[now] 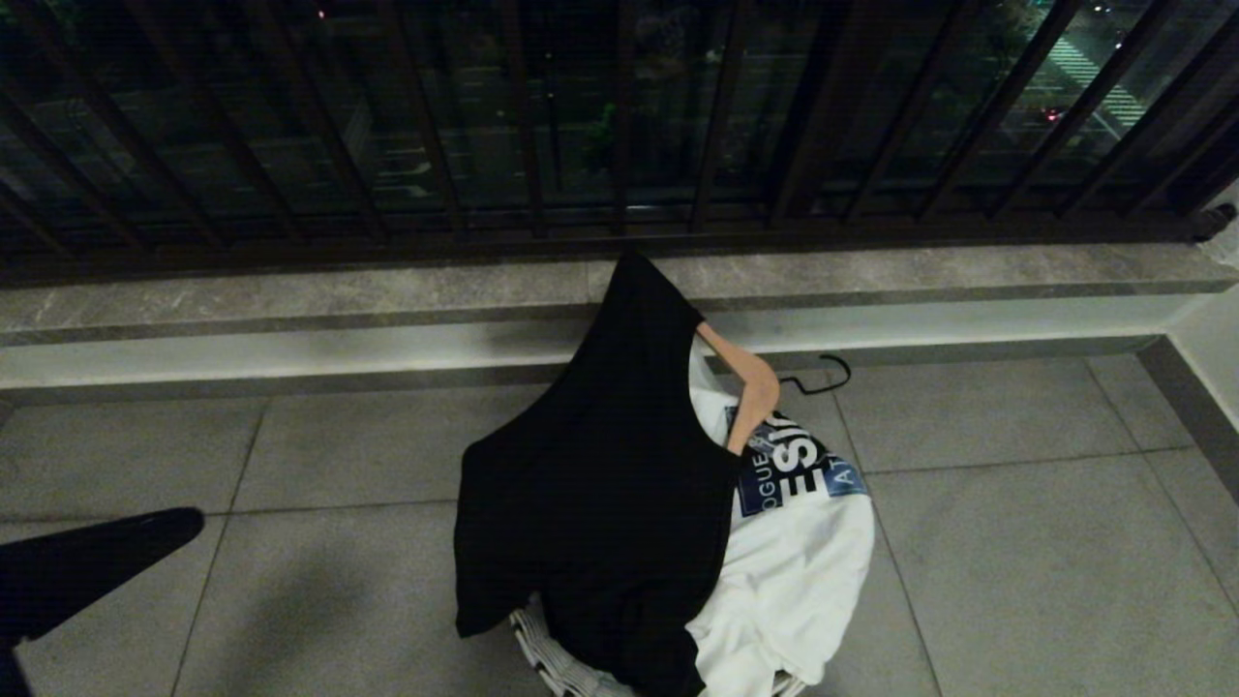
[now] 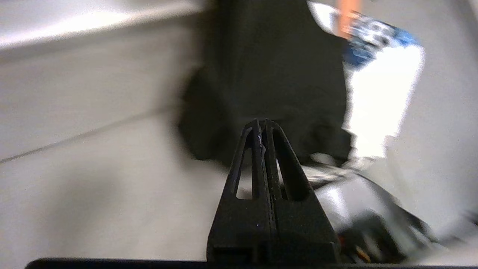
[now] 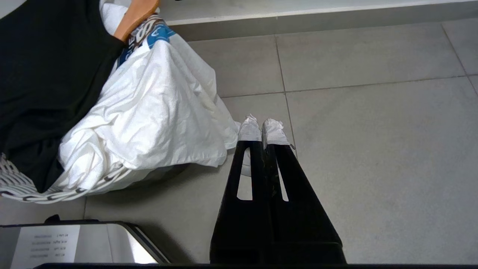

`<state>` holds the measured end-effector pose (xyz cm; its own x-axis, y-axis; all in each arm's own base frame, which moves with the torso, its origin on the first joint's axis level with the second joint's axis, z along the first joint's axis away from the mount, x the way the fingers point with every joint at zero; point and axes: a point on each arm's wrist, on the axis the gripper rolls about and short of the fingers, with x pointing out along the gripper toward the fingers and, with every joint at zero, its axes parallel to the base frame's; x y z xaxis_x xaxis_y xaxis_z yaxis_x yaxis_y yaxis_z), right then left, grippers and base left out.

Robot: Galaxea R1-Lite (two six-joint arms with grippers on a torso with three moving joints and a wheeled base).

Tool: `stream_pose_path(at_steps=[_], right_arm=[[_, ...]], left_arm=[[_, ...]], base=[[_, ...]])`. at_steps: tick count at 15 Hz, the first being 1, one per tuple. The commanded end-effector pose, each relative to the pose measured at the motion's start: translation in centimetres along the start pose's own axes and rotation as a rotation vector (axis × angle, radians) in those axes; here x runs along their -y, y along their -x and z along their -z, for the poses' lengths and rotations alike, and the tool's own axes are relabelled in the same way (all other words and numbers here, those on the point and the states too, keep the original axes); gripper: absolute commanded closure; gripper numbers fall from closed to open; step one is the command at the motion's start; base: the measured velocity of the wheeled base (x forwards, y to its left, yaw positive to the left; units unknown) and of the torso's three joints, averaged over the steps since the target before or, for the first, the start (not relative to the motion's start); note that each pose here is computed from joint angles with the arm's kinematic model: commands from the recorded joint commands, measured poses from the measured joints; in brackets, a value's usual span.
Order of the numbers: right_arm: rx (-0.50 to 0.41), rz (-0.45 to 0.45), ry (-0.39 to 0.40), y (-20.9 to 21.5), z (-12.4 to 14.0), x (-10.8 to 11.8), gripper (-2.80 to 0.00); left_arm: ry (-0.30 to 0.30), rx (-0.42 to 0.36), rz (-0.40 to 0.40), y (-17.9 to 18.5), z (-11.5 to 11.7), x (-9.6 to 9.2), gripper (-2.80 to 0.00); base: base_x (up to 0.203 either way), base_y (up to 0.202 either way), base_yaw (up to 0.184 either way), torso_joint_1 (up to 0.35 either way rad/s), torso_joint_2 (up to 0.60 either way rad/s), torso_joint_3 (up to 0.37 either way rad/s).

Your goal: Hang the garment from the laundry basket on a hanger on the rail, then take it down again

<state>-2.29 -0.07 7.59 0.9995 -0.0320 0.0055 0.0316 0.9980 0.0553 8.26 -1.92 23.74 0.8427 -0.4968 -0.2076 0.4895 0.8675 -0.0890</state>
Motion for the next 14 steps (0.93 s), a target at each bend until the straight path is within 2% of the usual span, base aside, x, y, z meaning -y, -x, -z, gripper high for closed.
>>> stream_pose_path(at_steps=[1,4,8,10,14], right_arm=[[-0.001,0.000,0.000,0.0,0.0,0.0,0.00],[-0.001,0.000,0.000,0.0,0.0,0.0,0.00],[-0.001,0.000,0.000,0.0,0.0,0.0,0.00],[-0.001,0.000,0.000,0.0,0.0,0.0,0.00],[-0.001,0.000,0.000,0.0,0.0,0.0,0.00]], left_arm=[[0.052,-0.194,0.113,-7.0,-0.9,-1.0,0.00],[0.043,-0.331,0.237,-14.8,-1.6,1.0,0.00],[0.010,-0.418,0.306,-24.2,-1.2,3.9,0.00],[-0.019,-0.428,0.312,-28.6,-0.7,5.6,0.00],[-0.085,-0.408,0.333,-34.6,0.5,10.1,0.00]], base=[[0.000,0.000,0.000,0.000,0.00,0.000],[0.000,0.000,0.000,0.000,0.00,0.000],[0.000,0.000,0.000,0.000,0.00,0.000],[0.000,0.000,0.000,0.000,0.00,0.000],[0.000,0.000,0.000,0.000,0.00,0.000]])
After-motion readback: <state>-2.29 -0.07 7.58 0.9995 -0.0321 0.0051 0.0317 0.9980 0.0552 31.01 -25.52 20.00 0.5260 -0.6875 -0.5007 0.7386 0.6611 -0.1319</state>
